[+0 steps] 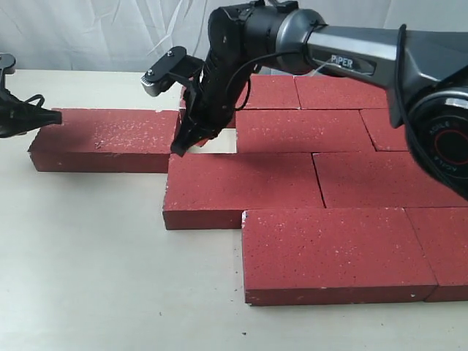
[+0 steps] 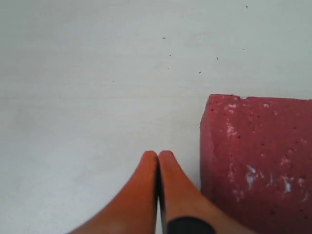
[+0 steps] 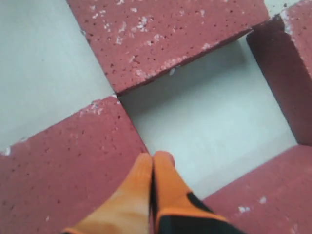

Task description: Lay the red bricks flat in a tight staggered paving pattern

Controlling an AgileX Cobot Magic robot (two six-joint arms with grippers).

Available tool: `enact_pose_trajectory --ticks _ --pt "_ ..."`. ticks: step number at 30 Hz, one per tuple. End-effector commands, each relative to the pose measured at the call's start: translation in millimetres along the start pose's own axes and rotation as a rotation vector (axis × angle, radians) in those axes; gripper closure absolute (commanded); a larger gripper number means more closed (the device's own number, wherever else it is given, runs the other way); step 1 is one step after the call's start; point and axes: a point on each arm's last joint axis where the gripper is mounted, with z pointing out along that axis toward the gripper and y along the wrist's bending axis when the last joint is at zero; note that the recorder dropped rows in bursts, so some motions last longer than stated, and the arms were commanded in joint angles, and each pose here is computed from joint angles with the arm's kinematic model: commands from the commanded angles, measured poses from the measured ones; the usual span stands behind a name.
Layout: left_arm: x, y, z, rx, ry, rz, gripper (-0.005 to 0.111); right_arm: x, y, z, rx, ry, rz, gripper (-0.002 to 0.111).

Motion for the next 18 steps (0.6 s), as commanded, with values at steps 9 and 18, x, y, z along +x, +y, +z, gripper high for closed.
enact_pose_trajectory --ticks 9,18 --pt "5.0 8.2 12.1 -0.025 -0.006 -0.060 0.107 71.0 -17.8 -57.7 0.134 -0.021 0.129 0.109" --pt "11.2 -10.7 24.8 0.019 0.060 -0.021 0.107 109.0 -17.3 -67.2 0.226 -0.097 0.123 0.109"
